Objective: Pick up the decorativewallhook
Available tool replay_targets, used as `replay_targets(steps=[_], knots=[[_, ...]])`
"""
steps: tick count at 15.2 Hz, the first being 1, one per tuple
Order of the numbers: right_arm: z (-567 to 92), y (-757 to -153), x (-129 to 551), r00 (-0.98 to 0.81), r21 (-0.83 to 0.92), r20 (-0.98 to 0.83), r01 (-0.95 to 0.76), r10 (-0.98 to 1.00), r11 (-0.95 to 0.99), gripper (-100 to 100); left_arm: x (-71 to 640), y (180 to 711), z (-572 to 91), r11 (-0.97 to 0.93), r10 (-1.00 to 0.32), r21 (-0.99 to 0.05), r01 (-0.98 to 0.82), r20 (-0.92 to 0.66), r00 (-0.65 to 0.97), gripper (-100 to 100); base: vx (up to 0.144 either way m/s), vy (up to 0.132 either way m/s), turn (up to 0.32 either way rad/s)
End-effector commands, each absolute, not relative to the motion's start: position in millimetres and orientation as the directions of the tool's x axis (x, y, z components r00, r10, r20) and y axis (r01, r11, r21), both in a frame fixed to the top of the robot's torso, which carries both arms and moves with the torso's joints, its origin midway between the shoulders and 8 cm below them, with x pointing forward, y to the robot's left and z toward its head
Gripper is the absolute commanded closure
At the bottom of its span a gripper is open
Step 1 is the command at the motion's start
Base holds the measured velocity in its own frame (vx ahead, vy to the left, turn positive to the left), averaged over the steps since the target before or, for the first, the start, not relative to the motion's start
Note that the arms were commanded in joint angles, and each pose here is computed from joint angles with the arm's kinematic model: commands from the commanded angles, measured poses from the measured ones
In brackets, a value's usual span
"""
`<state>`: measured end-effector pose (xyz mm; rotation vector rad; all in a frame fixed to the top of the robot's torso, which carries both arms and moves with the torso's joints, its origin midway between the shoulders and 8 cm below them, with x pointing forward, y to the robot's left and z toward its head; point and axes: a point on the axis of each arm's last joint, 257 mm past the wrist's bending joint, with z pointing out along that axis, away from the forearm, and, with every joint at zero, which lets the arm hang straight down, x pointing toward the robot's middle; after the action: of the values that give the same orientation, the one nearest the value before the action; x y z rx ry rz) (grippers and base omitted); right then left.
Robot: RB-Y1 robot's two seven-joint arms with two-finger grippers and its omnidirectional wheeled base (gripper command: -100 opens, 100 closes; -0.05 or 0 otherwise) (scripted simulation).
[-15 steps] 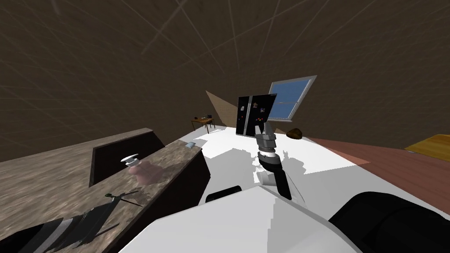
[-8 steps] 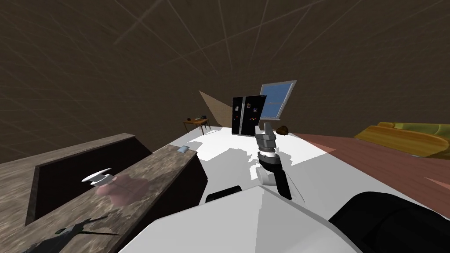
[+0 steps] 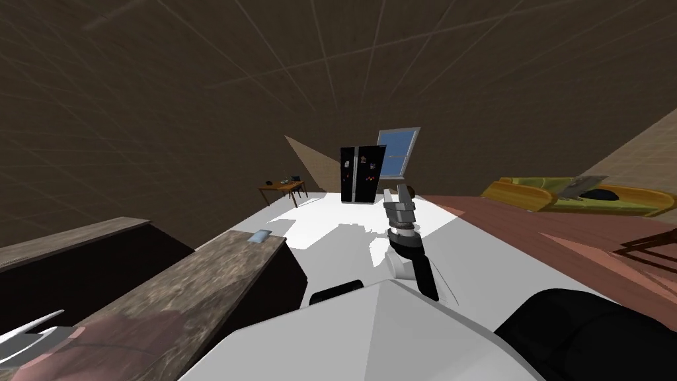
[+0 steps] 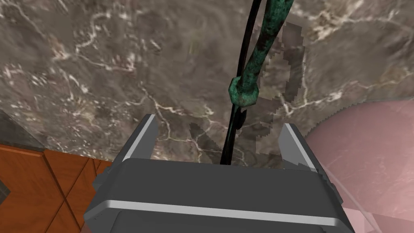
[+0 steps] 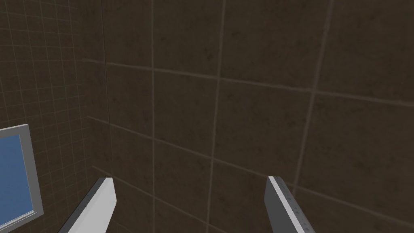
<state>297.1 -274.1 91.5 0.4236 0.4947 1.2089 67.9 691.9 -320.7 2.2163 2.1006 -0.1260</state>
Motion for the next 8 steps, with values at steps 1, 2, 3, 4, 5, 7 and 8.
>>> replay_targets(steps=[1, 2, 3, 4, 5, 7, 8], knots=[[91.5, -274.1, 297.1, 0.273, 0.557, -0.135, -0.774, 0.953, 0.301, 0, 67.9, 691.9, -320.7, -0.053, 0.992, 0.005, 0.999, -0.118, 0.053, -100, 0.044, 0.009, -0.079], [91.5, -274.1, 297.1, 0.273, 0.557, -0.135, -0.774, 0.953, 0.301, 0, 60.7, 692.3, -323.5, -0.071, 0.990, 0.001, 0.997, -0.119, 0.071, -100, 0.060, 0.010, 0.087], [91.4, -274.1, 297.1, 0.273, 0.557, -0.135, -0.774, 0.952, 0.301, 0, 55.6, 692.4, -326.1, -0.087, 0.989, 0.002, 0.996, -0.119, 0.087, -100, 0.124, 0.015, 0.187], [91.4, -274.2, 297.1, 0.273, 0.558, -0.135, -0.774, 0.952, 0.301, 0, 55.6, 692.4, -326.1, -0.087, 0.989, 0.002, 0.996, -0.119, 0.087, -100, 0.148, 0.003, 0.173], [91.4, -274.2, 297.1, 0.273, 0.558, -0.135, -0.774, 0.952, 0.301, 0, 50.4, 692.6, -328.7, -0.103, 0.988, 0.003, 0.995, -0.119, 0.103, -100, 0.168, -0.017, 0.167], [91.4, -274.2, 297.0, 0.273, 0.557, -0.135, -0.774, 0.952, 0.301, 0, 45.1, 692.6, -331.2, -0.119, 0.986, 0.004, 0.993, -0.119, 0.118, -100, 0.147, -0.016, 0.113], [91.4, -274.2, 297.0, 0.273, 0.557, -0.135, -0.774, 0.952, 0.301, 0, 39.8, 692.7, -333.7, -0.128, 0.985, 0.004, 0.992, -0.119, 0.128, -100, 0.167, -0.001, 0.204]])
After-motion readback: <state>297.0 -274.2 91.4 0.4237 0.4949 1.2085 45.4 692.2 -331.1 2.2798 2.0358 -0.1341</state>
